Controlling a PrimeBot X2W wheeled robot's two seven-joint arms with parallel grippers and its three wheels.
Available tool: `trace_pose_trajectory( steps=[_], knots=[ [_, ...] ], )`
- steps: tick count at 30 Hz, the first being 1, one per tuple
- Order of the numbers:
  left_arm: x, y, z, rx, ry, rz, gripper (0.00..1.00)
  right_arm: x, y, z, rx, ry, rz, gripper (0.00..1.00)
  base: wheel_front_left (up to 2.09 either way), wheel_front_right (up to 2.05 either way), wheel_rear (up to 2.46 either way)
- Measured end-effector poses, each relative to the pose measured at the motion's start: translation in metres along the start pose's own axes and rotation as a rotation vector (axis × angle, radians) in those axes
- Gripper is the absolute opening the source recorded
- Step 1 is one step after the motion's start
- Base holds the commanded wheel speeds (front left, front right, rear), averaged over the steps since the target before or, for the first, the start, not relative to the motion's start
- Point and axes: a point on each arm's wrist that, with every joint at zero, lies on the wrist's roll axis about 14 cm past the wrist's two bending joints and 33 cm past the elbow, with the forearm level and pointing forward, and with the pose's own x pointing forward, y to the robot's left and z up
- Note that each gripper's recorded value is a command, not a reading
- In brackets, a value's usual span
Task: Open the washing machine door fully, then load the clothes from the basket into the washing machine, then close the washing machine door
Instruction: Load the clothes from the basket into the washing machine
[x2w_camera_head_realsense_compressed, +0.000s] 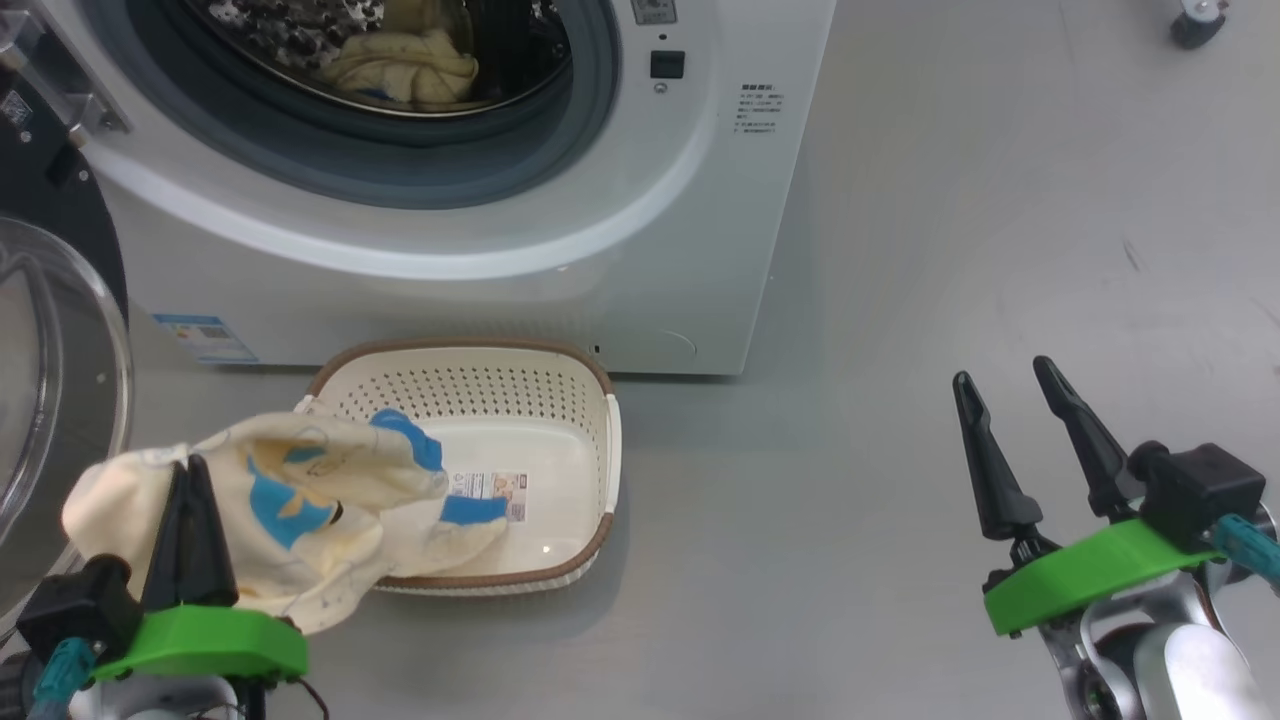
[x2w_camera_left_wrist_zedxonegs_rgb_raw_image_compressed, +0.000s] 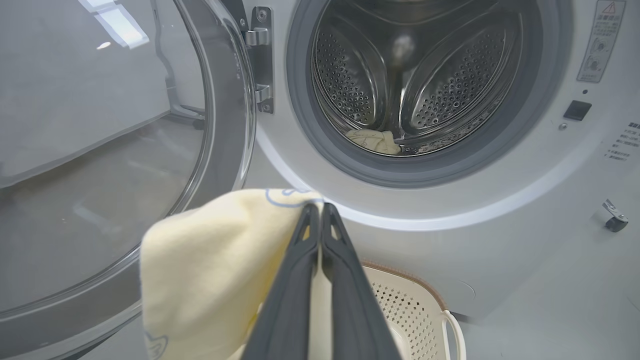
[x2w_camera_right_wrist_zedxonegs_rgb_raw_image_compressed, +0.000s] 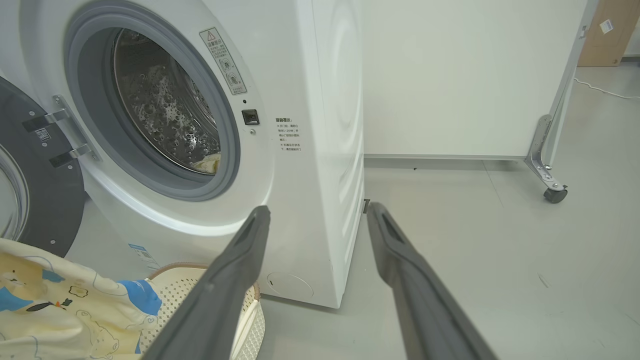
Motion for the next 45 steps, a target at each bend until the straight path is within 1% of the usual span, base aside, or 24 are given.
trace_pose_trajectory(
  steps=[9,16,36,45],
  knots=[
    [-0.036,-0.001,0.01,-0.009,-0.004,-0.002,0.0,-0.017,0.01,0.013,-0.004,-0.023,0.023,1.0,0.0,0.0,0.0],
    [-0.048,-0.003,0.011,-0.014,0.004,-0.004,0.0,-0.026,0.007,0.017,-0.005,-0.029,0.012,1.0,0.0,0.0,0.0],
    [-0.048,-0.009,0.009,-0.016,0.014,-0.016,0.0,-0.028,0.005,0.016,0.003,-0.026,0.005,1.0,0.0,0.0,0.0],
    [-0.038,-0.012,-0.004,-0.017,0.055,-0.026,0.0,-0.027,0.006,0.008,0.008,0.003,0.006,1.0,0.0,0.0,0.0]
  ],
)
